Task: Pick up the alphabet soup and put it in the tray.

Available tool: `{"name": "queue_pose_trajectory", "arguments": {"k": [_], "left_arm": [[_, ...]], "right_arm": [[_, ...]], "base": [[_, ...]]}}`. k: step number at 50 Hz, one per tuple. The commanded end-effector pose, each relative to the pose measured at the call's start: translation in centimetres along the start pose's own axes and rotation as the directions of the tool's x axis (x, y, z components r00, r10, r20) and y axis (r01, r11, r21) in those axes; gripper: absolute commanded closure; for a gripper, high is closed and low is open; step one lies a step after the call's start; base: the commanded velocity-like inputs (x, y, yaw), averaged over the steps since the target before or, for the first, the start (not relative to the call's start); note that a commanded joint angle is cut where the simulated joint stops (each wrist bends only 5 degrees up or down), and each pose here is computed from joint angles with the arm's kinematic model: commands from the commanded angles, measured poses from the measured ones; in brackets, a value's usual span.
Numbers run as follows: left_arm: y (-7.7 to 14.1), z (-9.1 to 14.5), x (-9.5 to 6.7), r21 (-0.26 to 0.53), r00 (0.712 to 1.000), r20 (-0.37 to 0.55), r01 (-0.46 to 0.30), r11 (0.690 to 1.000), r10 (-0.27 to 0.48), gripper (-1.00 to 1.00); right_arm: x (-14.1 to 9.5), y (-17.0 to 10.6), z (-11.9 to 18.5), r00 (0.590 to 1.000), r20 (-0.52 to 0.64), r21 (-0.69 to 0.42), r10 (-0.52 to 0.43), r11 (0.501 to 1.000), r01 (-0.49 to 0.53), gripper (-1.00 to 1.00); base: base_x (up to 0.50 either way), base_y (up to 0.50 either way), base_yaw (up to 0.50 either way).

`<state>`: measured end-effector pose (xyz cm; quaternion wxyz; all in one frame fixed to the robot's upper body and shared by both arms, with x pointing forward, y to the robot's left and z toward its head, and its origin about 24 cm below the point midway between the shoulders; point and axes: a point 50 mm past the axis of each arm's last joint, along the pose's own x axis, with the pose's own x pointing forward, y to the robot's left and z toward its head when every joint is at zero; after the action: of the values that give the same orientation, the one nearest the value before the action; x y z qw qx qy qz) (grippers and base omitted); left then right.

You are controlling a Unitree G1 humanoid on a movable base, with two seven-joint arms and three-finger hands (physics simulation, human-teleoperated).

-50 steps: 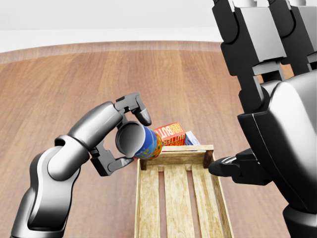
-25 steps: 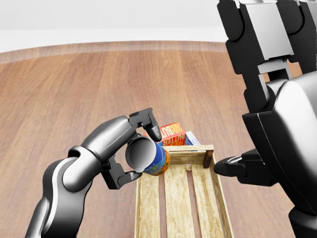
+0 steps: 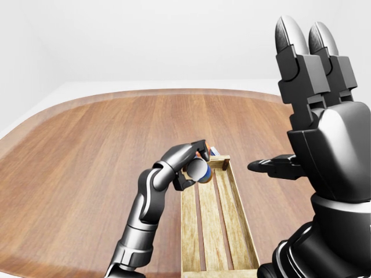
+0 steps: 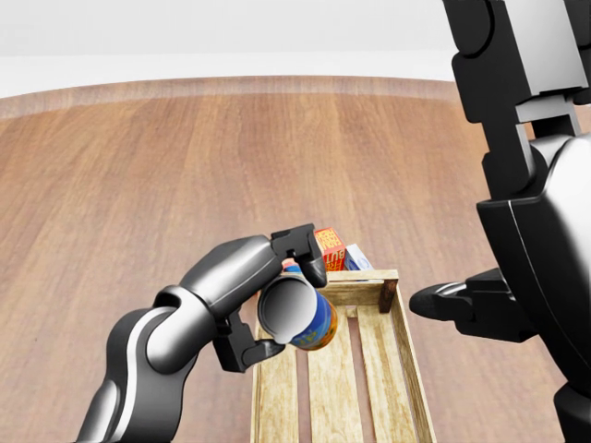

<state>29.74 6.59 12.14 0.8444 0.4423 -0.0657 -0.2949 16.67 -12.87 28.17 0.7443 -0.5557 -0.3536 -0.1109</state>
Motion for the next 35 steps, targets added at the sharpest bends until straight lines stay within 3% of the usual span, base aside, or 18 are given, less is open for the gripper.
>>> {"name": "queue_pose_trajectory", "arguments": {"k": [1, 26, 35], "left_arm": [[-1.2, 1.1, 0.4, -0.032, 0.998, 0.039, 0.046, 0.998, -0.045, 1.00], [-4.8, -2.7, 0.8, -0.058, 0.982, -0.124, 0.135, 0.989, -0.141, 1.00], [-5.6, -2.4, 1.2, -0.045, 0.978, -0.128, 0.161, 0.986, -0.165, 1.00]], "right_arm": [[0.0, 0.0, -0.1, 1.000, 0.000, 0.006, -0.001, 1.000, 0.001, -1.00], [0.0, -0.1, -0.2, 1.000, -0.006, 0.006, -0.008, 1.000, 0.008, -1.00], [0.0, -0.1, -0.2, 1.000, -0.009, 0.010, -0.011, 1.000, 0.011, -1.00]], "base": [[0.00, 0.00, 0.00], [0.00, 0.00, 0.00], [0.00, 0.00, 0.00]]}}
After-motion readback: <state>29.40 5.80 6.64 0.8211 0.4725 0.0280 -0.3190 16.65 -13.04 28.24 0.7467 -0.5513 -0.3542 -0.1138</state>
